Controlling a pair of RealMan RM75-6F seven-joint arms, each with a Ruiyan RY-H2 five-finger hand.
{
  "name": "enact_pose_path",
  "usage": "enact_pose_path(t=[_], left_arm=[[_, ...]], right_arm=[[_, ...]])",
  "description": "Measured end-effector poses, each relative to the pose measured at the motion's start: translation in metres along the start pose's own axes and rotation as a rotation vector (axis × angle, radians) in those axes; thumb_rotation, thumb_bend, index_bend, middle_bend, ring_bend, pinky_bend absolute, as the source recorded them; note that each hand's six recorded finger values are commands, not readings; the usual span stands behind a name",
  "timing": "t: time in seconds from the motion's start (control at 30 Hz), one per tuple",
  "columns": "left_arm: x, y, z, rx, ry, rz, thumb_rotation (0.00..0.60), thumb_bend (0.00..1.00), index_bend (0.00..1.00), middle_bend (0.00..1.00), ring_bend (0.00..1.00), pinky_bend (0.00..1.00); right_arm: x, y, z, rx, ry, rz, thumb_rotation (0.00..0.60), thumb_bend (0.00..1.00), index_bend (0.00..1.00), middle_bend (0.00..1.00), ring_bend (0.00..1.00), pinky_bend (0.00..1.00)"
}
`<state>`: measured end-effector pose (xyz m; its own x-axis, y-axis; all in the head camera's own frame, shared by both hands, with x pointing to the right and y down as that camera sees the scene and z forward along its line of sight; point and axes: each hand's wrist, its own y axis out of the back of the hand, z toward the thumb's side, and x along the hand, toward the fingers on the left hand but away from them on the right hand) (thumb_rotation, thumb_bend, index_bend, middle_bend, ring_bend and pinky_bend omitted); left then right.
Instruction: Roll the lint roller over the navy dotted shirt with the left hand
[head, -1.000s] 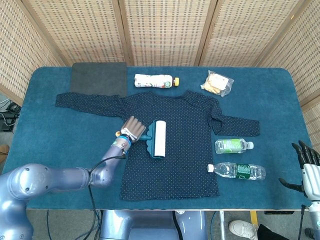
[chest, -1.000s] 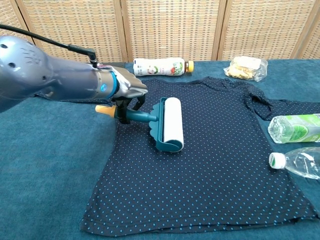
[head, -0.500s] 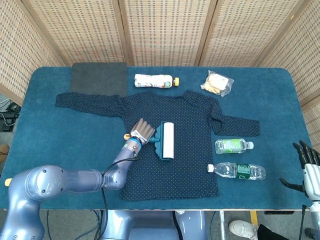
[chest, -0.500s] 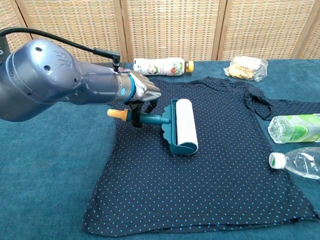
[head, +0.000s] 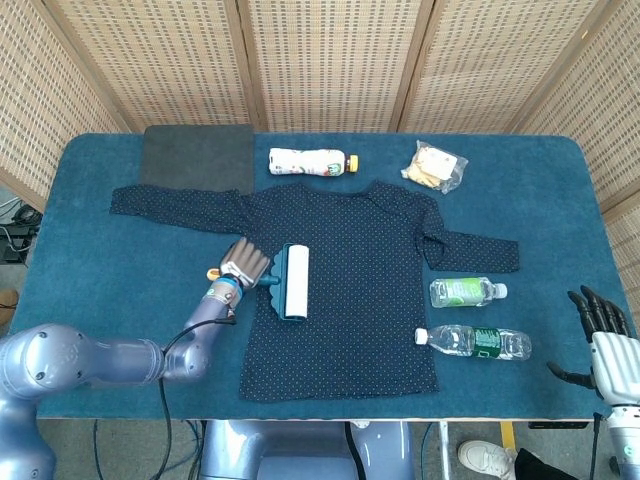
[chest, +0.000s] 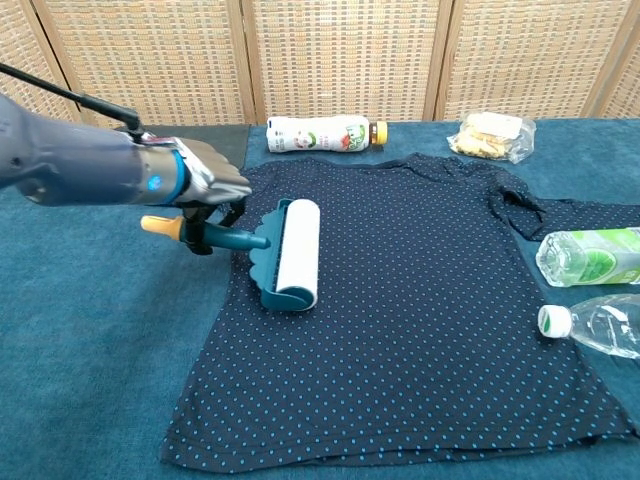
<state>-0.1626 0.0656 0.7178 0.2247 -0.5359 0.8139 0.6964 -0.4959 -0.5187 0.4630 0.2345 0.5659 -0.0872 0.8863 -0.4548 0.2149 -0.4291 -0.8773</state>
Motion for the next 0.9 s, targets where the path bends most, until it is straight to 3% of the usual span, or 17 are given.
enact_pose_path(t=[0.23,0.4,0.63,0.9], left_arm=[[-0.015,-0.027,-0.025,-0.019,0.005,-0.007,0.6,0.62,0.91,0.94,0.77,0.68],[-0.015,-0.032,-0.027,-0.026,0.004,-0.007,0.6,0.62,0.91,0.94,0.77,0.68],[-0.006,-0.015,-0.009,-0.035,-0.013,0.016,0.6,0.62,0.91,0.94,0.77,0.68],[0.003,0.018,0.017,-0.053,-0.031,0.048,0.6,0.62,0.91,0.94,0.77,0.68]], right_arm=[[0.002,-0.001,0.005,0.004,0.012,0.001,0.6,0.08,0.0,0.0,0.0,0.0],[0.002,-0.001,0.005,0.003,0.011,-0.001,0.6,0.08,0.0,0.0,0.0,0.0],[0.001,0.001,0.003,-0.006,0.005,-0.004,0.6,0.08,0.0,0.0,0.0,0.0],[-0.001,0.004,-0.002,-0.016,-0.008,-0.008,0.6,0.08,0.0,0.0,0.0,0.0]])
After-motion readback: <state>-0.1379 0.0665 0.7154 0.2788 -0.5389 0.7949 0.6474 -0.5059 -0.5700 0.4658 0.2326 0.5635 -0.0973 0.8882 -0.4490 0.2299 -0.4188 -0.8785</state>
